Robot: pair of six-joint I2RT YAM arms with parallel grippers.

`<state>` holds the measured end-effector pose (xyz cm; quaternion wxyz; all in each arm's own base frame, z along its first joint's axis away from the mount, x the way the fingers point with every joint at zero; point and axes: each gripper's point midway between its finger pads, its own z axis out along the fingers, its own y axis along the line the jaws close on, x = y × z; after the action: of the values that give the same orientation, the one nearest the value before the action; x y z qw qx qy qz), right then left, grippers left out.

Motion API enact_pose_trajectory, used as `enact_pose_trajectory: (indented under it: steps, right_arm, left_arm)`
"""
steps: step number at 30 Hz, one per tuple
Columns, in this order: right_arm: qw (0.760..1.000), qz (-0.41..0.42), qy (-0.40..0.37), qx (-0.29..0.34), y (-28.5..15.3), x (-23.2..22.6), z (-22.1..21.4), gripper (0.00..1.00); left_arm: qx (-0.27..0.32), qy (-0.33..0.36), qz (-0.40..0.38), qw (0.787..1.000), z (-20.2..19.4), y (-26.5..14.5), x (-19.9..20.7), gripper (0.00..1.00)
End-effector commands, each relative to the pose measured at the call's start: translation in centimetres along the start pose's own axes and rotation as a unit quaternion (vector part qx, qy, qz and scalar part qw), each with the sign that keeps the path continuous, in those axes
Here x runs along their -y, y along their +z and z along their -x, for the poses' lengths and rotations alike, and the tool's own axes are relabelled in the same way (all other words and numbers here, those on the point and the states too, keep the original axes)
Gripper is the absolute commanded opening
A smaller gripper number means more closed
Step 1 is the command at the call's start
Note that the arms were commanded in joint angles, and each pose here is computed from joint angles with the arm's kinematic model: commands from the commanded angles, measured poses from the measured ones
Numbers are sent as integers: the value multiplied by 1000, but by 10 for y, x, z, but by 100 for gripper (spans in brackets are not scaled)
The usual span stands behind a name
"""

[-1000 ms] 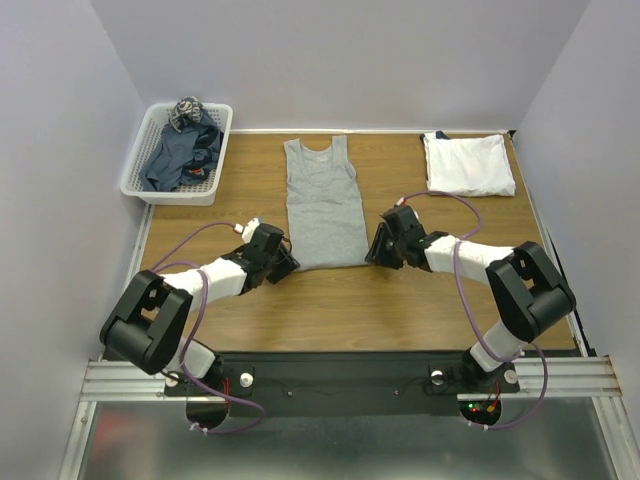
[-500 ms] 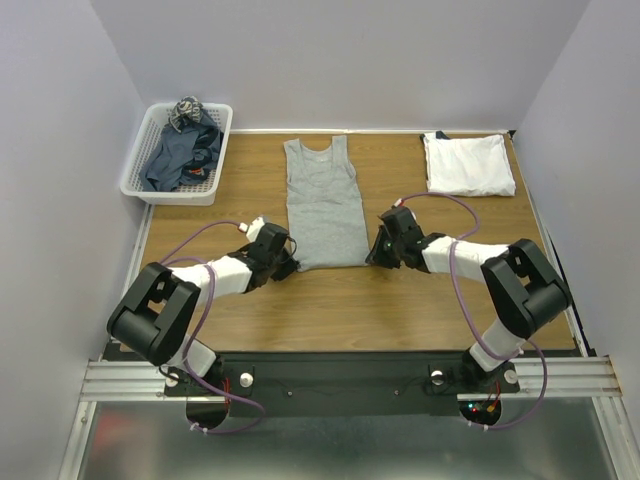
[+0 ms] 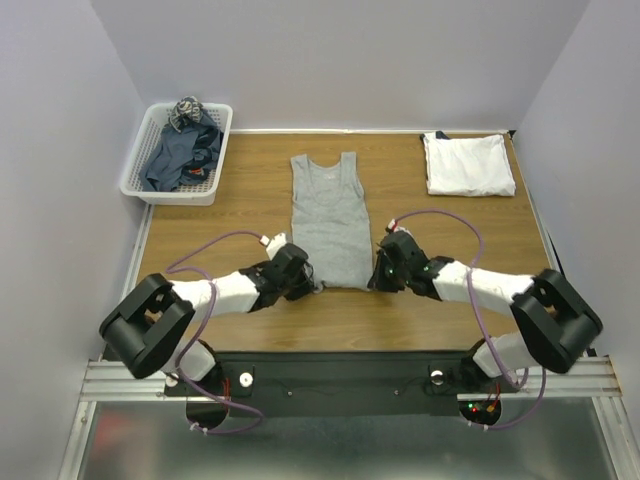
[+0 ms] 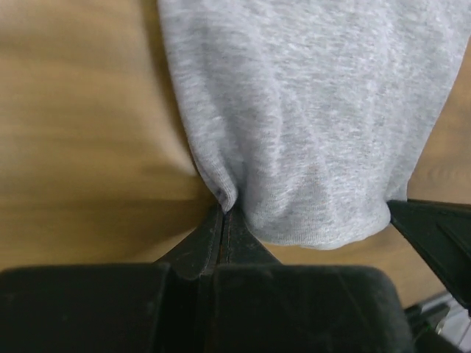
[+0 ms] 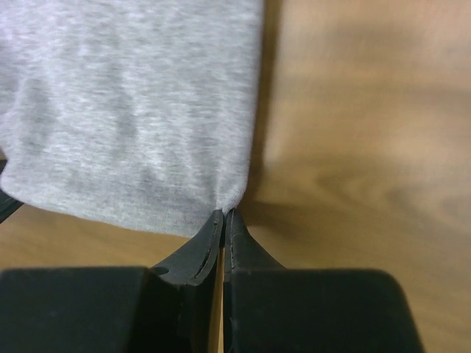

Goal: Fold and stack the tank tops
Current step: Fold the tank top

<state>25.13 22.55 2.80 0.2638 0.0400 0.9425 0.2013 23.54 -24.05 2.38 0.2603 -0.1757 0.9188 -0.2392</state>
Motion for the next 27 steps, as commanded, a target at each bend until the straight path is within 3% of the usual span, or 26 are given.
enact_pose_trajectory:
  steps: [1, 6, 16, 20, 27]
  right_arm:
    - [1000, 7, -9, 4, -31, -1, -22, 0]
    - [1000, 16, -11, -20, -64, 10, -68, 0]
    - [996, 86, -2, -29, -130, -18, -103, 0]
    - [996, 89, -14, 15, -151, -33, -77, 0]
    - [986, 44, -40, 156, -166, -50, -4, 0]
  left_arm:
    - [-40, 13, 33, 999, -46, -21, -27, 0]
    - [-61, 14, 28, 998, -86, -59, -32, 0]
    - [-125, 68, 8, 990, -162, -121, -18, 0]
    - [-106, 73, -11, 992, -151, -141, 4, 0]
    - [-4, 54, -66, 996, -80, -152, 42, 0]
